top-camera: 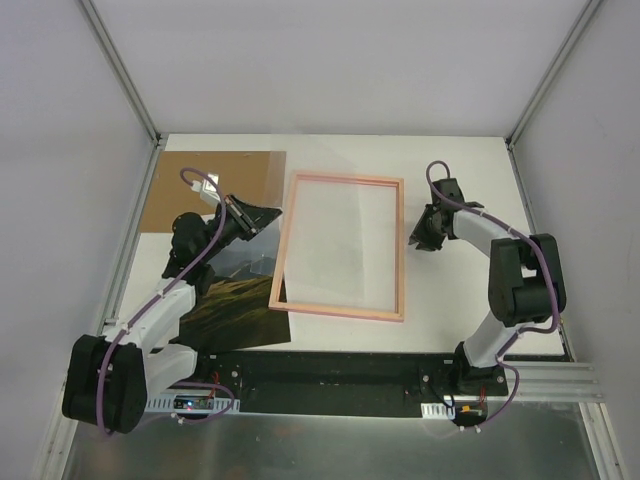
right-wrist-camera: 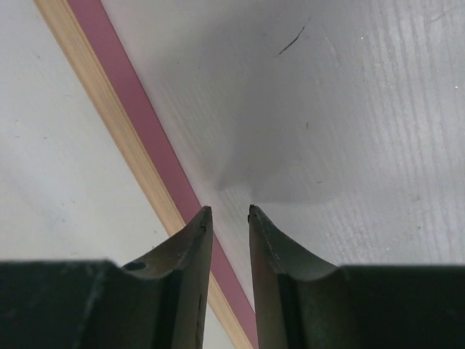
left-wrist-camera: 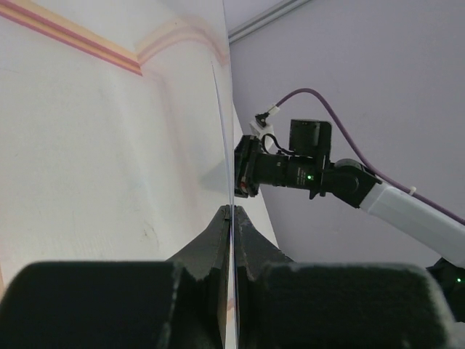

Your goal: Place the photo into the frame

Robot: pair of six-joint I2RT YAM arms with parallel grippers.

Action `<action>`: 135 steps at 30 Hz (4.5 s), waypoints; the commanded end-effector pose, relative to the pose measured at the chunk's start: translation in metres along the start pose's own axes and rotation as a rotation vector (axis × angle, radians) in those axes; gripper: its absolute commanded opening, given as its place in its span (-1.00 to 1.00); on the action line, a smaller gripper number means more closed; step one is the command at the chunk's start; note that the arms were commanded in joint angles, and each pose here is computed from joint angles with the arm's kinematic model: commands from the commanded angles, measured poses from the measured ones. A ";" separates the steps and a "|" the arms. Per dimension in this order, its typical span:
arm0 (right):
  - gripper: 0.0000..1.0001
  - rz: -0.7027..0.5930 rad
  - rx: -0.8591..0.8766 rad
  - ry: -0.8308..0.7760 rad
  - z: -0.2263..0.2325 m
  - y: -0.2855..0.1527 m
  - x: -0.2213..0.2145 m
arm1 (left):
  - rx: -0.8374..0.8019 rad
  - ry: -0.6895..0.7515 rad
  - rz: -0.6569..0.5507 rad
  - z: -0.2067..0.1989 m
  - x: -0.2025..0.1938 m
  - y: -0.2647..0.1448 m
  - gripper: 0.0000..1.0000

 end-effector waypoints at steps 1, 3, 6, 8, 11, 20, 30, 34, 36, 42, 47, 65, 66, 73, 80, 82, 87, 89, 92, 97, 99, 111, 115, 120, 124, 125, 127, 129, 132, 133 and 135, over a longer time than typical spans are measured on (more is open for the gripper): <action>-0.43 -0.031 0.016 0.029 0.008 0.001 0.015 | -0.196 0.082 -0.015 -0.037 0.002 0.002 -1.00; -0.44 -0.024 0.016 0.031 0.008 0.003 0.014 | -0.199 0.079 -0.003 -0.034 -0.001 0.008 -1.00; -0.44 -0.022 0.019 0.035 0.009 0.005 0.015 | -0.233 0.072 0.008 -0.034 -0.006 0.015 -1.00; -0.44 -0.015 0.018 0.036 0.008 0.007 0.014 | -0.240 0.053 0.026 -0.031 -0.010 0.022 -1.00; -0.46 -0.006 0.019 0.037 0.009 0.010 0.014 | -0.253 0.031 0.048 -0.025 -0.014 0.034 -1.00; -0.49 0.011 0.022 0.033 0.009 0.014 0.011 | -0.282 -0.060 0.090 -0.008 -0.028 0.064 -1.00; -0.50 0.016 0.035 0.030 0.010 0.015 0.008 | -0.287 -0.102 0.111 0.004 -0.037 0.071 -1.00; -0.50 0.023 0.046 0.033 0.012 0.016 0.008 | -0.300 -0.104 0.102 0.003 -0.037 0.069 -1.00; -0.50 0.025 0.050 0.032 0.013 0.016 0.008 | -0.302 -0.102 0.104 0.002 -0.038 0.069 -1.00; -0.50 0.027 0.057 0.029 0.015 0.017 0.008 | -0.306 -0.094 0.109 0.004 -0.043 0.070 -1.00; -0.51 0.028 0.054 0.024 0.014 0.017 0.007 | -0.313 -0.080 0.083 0.008 -0.046 0.067 -1.00; -0.51 0.018 0.050 0.006 0.020 0.015 0.018 | -0.285 -0.004 0.017 0.023 -0.051 0.045 -1.00; -0.51 0.018 0.050 0.006 0.020 0.015 0.018 | -0.281 -0.002 0.015 0.024 -0.051 0.043 -1.00; -0.51 0.019 0.043 0.004 0.020 0.016 0.021 | -0.269 0.031 -0.007 0.028 -0.048 0.041 -1.00; -0.51 0.019 0.044 0.000 0.021 0.015 0.020 | -0.240 0.061 -0.045 0.037 -0.044 0.040 -1.00; -0.51 0.021 0.044 0.000 0.021 0.015 0.020 | -0.241 0.072 -0.043 0.038 -0.043 0.042 -1.00; -0.51 0.026 0.049 -0.016 0.024 0.016 0.019 | -0.234 0.092 -0.065 0.040 -0.037 0.048 -1.00; -0.51 0.029 0.048 -0.015 0.024 0.017 0.018 | -0.230 0.092 -0.073 0.042 -0.034 0.050 -1.00; -0.51 0.036 0.045 -0.020 0.024 0.019 0.016 | -0.223 0.090 -0.070 0.046 -0.033 0.055 -1.00; -0.51 0.038 0.044 -0.021 0.023 0.020 0.016 | -0.213 0.091 -0.096 0.049 -0.027 0.062 -1.00; -0.51 0.038 0.047 -0.020 0.024 0.020 0.016 | -0.215 0.091 -0.098 0.049 -0.025 0.065 -1.00; -0.51 0.030 0.054 -0.030 0.030 0.017 0.022 | -0.170 0.075 -0.121 0.063 -0.021 0.066 -1.00; -0.51 0.030 0.054 -0.030 0.030 0.017 0.023 | -0.171 0.063 -0.098 0.066 -0.024 0.070 -1.00; -0.51 0.038 0.052 -0.033 0.031 0.020 0.021 | -0.153 -0.023 -0.093 0.069 -0.027 0.067 -1.00; -0.51 0.043 0.048 -0.032 0.030 0.022 0.019 | -0.138 -0.038 -0.092 0.071 -0.033 0.061 -1.00; -0.51 0.042 0.047 -0.031 0.030 0.022 0.019 | -0.137 -0.040 -0.086 0.072 -0.034 0.060 -1.00; -0.51 0.046 0.047 -0.030 0.030 0.023 0.018 | -0.132 -0.045 -0.073 0.074 -0.037 0.061 -1.00; -0.51 0.047 0.049 -0.027 0.030 0.024 0.018 | -0.129 -0.052 -0.057 0.076 -0.040 0.062 -1.00; -0.51 0.046 0.050 -0.027 0.031 0.025 0.018 | -0.127 -0.055 -0.038 0.078 -0.045 0.061 -1.00; -0.51 0.049 0.051 -0.028 0.032 0.026 0.017 | -0.127 -0.056 -0.028 0.078 -0.047 0.061 -1.00; -0.51 0.049 0.051 -0.025 0.032 0.027 0.017 | -0.126 -0.059 -0.015 0.079 -0.050 0.060 -1.00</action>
Point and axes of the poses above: each gripper's point midway between its finger pads, its own y axis out along the fingers, its own z axis along the line the jaws close on, x = y × z, the point moved 3 cm from there along -y, back along the fingers, and after that the axes turned 5 degrees about -y, right-handed, at the moved point
